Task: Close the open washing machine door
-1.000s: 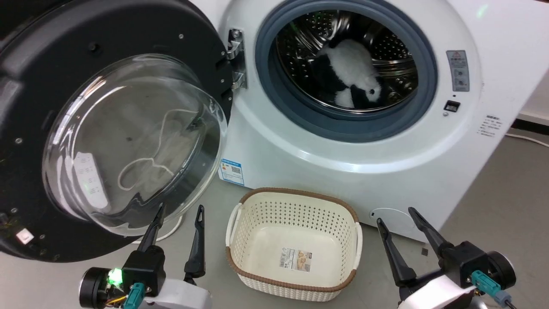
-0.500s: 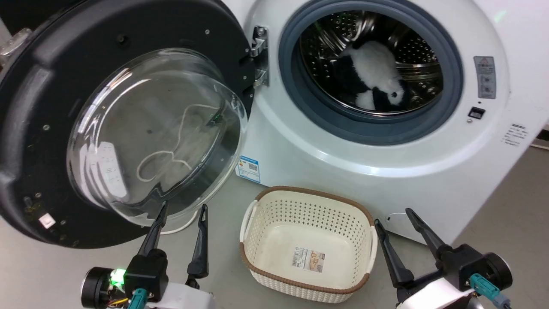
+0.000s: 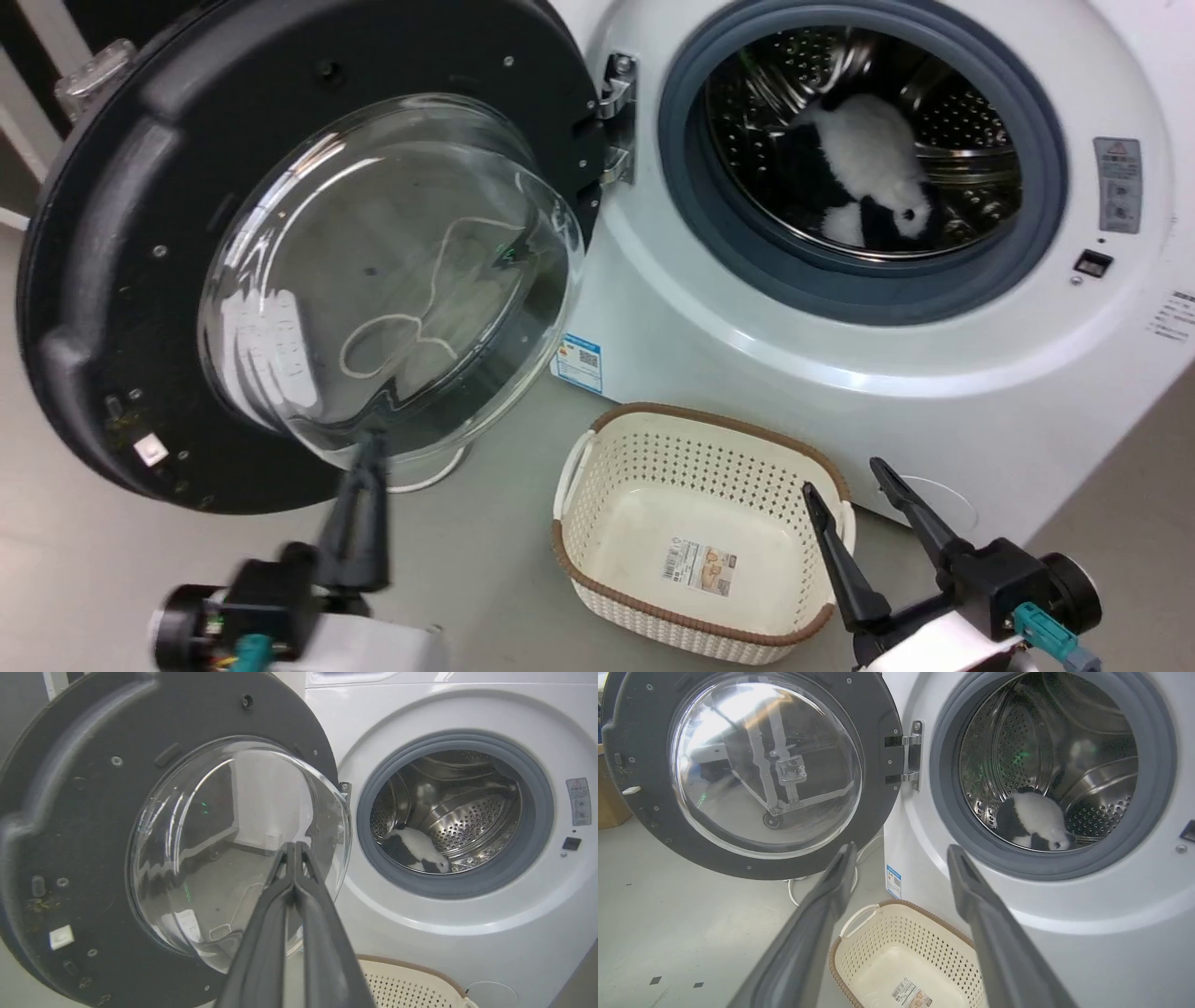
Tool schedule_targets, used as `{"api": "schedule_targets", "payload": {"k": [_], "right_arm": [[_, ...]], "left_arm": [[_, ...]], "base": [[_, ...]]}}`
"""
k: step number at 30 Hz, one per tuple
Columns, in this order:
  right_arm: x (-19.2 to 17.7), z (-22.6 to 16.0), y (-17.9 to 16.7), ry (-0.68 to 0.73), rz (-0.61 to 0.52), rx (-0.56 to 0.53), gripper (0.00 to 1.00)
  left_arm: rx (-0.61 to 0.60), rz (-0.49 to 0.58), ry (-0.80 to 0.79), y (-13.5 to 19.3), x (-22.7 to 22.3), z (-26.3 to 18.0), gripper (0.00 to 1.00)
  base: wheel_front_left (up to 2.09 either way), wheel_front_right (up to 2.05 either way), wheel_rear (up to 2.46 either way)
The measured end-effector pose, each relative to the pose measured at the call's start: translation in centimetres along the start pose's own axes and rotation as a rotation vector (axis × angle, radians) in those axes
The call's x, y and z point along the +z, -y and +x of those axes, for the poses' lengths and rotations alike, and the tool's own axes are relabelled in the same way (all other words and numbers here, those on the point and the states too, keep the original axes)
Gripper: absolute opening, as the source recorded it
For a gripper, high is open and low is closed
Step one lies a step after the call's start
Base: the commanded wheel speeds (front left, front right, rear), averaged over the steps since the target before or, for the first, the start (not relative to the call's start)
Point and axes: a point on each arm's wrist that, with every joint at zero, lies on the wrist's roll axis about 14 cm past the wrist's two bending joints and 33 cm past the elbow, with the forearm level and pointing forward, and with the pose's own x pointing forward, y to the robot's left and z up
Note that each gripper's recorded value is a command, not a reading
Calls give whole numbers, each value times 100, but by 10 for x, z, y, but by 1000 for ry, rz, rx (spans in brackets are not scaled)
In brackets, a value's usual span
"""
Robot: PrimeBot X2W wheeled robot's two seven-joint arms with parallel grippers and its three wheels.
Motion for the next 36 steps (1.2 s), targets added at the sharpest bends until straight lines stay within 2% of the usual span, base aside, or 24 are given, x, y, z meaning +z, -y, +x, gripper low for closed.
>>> {"api": "schedule_targets", "payload": {"k": [4,9,12,13,14,15,17,19,20,21,22,23,25,26,27,28,30,31,32,33,36], "right_arm": [[0,3,-4,7,3,13,100],[-7,5,-3,-2,17,15,100],[-11,4,-2,-10,23,12,100],[-12,3,-2,-11,26,11,100],[-15,3,-3,-14,31,15,100],[-15,3,-3,-14,31,15,100],[-16,4,-4,-11,33,21,100],[-22,3,0,-22,39,16,100],[-22,3,0,-22,39,16,100],[-27,3,4,-29,41,10,100],[-27,3,4,-29,41,10,100],[-32,3,6,-37,45,12,100],[-34,4,6,-40,47,15,100],[-39,5,7,-47,47,22,100],[-39,5,7,-47,47,22,100],[-41,7,8,-46,50,25,100],[-42,8,9,-46,52,24,100],[-43,8,11,-47,54,21,100],[-43,8,11,-47,54,21,100],[-46,7,13,-54,55,17,100],[-49,7,16,-61,57,12,100]], "left_arm": [[71,-40,64,-25,19,0,0],[181,-117,175,-73,49,7,0],[204,-134,219,-89,59,12,0],[215,-144,236,-98,64,16,0],[255,-186,272,-122,77,23,0],[255,-186,272,-122,77,23,0],[307,-239,302,-149,91,32,0],[357,-304,288,-181,103,49,0],[357,-304,288,-181,103,49,0],[388,-354,266,-200,107,60,0],[388,-354,266,-200,107,60,0],[435,-369,240,-223,109,68,0],[456,-349,234,-234,113,70,0],[502,-355,209,-255,114,75,0],[502,-355,209,-255,114,75,0],[546,-437,152,-268,102,81,0],[558,-470,112,-271,93,85,0],[571,-561,50,-272,75,92,0],[571,-561,50,-272,75,92,0],[581,-666,-19,-270,56,97,0],[572,-777,-142,-261,28,102,0]], "base": [[0,0,0],[0,0,0],[0,0,0],[0,0,0],[0,0,0],[0,0,0],[0,0,0],[0,0,0],[0,0,0],[0,0,0],[0,0,0],[0,0,0],[0,0,0],[0,0,0],[0,0,0],[0,0,0],[0,0,0],[0,0,0],[0,0,0],[0,0,0],[0,0,0]]}}
